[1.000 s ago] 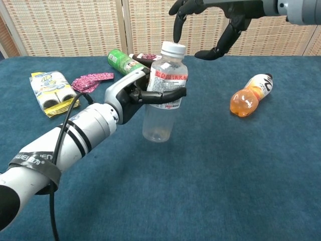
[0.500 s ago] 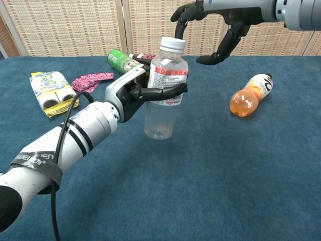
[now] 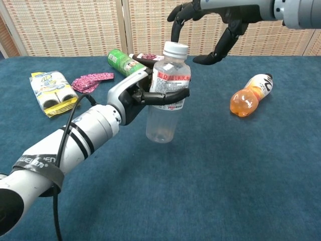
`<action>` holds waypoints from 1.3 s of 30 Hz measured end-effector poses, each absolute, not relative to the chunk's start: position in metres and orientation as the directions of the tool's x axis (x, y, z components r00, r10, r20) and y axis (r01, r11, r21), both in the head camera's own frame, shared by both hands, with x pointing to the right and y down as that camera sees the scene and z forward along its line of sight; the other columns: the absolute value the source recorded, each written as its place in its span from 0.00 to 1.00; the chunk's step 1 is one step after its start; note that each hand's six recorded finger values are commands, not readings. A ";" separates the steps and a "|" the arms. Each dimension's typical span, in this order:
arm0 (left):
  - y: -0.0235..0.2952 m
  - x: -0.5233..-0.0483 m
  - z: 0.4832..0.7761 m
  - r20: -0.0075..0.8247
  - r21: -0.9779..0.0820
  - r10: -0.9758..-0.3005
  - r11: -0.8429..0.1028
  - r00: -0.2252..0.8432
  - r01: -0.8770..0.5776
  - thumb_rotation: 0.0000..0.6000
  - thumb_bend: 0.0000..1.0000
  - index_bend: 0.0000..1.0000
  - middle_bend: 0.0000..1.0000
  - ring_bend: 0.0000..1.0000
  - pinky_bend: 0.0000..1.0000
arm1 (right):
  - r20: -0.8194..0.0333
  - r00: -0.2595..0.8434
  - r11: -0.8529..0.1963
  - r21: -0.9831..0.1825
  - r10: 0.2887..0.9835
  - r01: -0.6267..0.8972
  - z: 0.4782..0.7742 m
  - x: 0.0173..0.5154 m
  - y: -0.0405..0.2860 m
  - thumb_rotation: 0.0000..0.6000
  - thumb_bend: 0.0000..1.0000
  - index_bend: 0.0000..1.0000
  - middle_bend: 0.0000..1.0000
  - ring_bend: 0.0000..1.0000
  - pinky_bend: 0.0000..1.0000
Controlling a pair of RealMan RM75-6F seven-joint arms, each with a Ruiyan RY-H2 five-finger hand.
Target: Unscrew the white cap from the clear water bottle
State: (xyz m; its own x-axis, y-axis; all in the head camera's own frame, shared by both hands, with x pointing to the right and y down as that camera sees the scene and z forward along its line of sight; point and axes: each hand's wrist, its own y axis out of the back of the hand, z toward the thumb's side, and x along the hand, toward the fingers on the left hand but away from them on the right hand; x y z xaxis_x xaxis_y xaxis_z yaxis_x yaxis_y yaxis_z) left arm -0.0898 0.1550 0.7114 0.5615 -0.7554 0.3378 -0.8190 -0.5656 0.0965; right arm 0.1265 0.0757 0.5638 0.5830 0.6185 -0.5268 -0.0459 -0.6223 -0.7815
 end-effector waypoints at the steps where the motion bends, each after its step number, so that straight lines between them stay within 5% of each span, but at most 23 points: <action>1: 0.154 -0.089 0.711 0.337 0.096 -0.755 -0.567 0.563 -0.818 1.00 0.74 0.73 0.84 0.47 0.39 | -0.528 0.585 -0.624 -0.780 0.616 -0.047 0.564 0.126 0.076 1.00 0.30 0.32 0.00 0.00 0.00; 24: 0.151 -0.089 0.712 0.328 0.114 -0.737 -0.590 0.591 -0.799 1.00 0.87 0.76 0.90 0.54 0.42 | -0.519 0.657 -0.639 -0.766 0.547 -0.072 0.553 0.103 0.097 1.00 0.30 0.31 0.00 0.00 0.00; 39: 0.154 -0.090 0.710 0.305 0.097 -0.746 -0.594 0.592 -0.799 1.00 0.84 0.76 0.89 0.54 0.40 | -0.525 0.575 -0.612 -0.789 0.627 -0.051 0.560 0.130 0.075 1.00 0.29 0.29 0.00 0.00 0.00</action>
State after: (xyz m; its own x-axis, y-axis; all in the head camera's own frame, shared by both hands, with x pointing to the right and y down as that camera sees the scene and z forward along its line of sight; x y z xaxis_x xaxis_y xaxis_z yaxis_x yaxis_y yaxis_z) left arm -0.0904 0.1541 0.7098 0.5917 -0.7464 0.3046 -0.7989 -0.5936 0.0970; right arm 0.1304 0.0748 0.5598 0.5755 0.6274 -0.5246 -0.0514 -0.6125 -0.7888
